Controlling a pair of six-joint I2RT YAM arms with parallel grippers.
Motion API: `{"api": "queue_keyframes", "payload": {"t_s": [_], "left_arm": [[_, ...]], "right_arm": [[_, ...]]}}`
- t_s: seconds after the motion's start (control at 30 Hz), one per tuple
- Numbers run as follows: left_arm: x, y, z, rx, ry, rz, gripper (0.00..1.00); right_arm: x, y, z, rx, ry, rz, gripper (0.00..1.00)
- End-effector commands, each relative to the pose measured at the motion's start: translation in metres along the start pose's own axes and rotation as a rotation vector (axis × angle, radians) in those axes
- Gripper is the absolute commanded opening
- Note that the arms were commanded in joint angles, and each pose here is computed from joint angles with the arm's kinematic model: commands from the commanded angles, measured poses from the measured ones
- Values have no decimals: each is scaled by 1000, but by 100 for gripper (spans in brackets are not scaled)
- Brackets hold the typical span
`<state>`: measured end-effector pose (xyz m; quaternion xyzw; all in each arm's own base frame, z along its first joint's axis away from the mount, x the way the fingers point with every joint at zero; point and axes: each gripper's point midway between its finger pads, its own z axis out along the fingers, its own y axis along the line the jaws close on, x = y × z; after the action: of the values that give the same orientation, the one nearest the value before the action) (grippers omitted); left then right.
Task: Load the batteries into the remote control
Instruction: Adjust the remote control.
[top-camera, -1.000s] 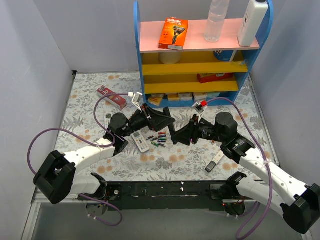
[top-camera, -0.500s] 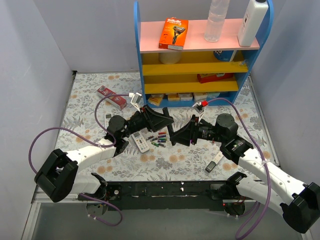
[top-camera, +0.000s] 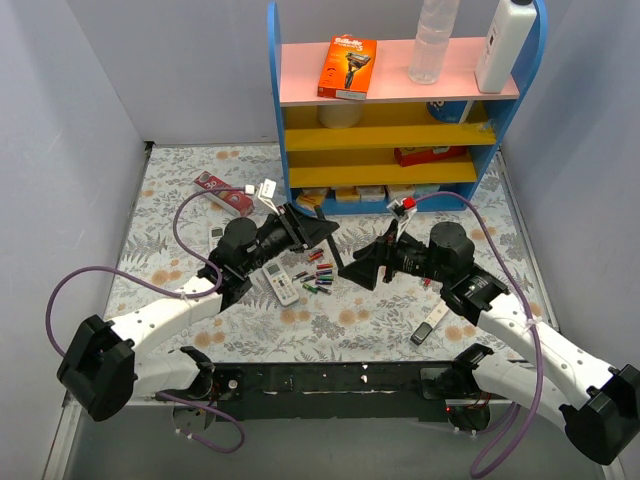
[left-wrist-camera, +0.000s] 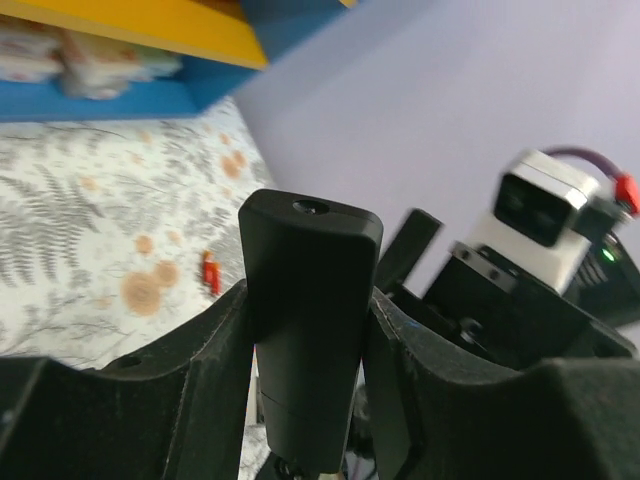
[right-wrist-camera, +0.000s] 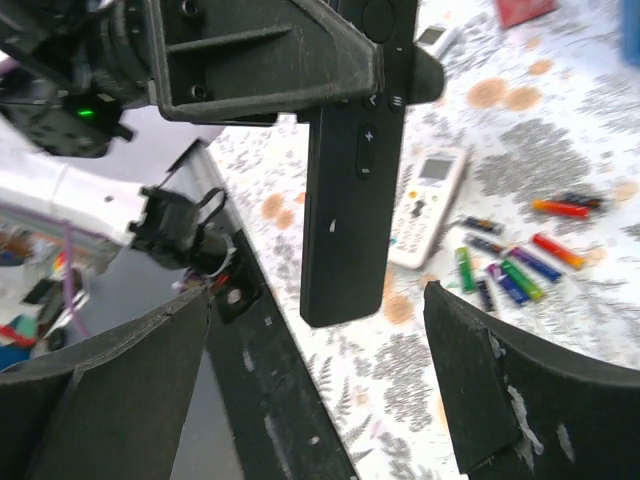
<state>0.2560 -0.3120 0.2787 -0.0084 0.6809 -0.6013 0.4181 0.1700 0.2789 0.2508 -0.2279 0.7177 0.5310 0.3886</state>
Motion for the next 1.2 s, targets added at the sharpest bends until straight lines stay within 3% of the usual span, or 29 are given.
{"api": "queue_keyframes", "payload": {"t_s": [0.0, 0.23, 0.53, 0.83, 0.93, 0.97, 1.17], "left_arm": [[-27, 31, -8, -280, -98, 25, 0], [-27, 76, -25, -580, -110, -50, 0], [-29, 78, -23, -613, -116, -84, 0], [-33, 77, -20, -615, -128, -96, 0], [-33, 76, -18, -611, -125, -92, 0], [-34, 75, -17, -608, -125, -89, 0], [-32, 73, -15, -596, -109, -86, 0]], "right_arm": [[-27, -11, -2, 127, -70, -135, 94], [-27, -32, 15, 275, -42, -253, 95], [-14, -32, 55, 324, -2, -320, 90], [2, -45, 77, 388, 18, -316, 77], [3, -45, 81, 384, 16, -316, 59], [4, -46, 83, 387, 19, -315, 48], [1, -44, 85, 385, 11, -301, 25]]}}
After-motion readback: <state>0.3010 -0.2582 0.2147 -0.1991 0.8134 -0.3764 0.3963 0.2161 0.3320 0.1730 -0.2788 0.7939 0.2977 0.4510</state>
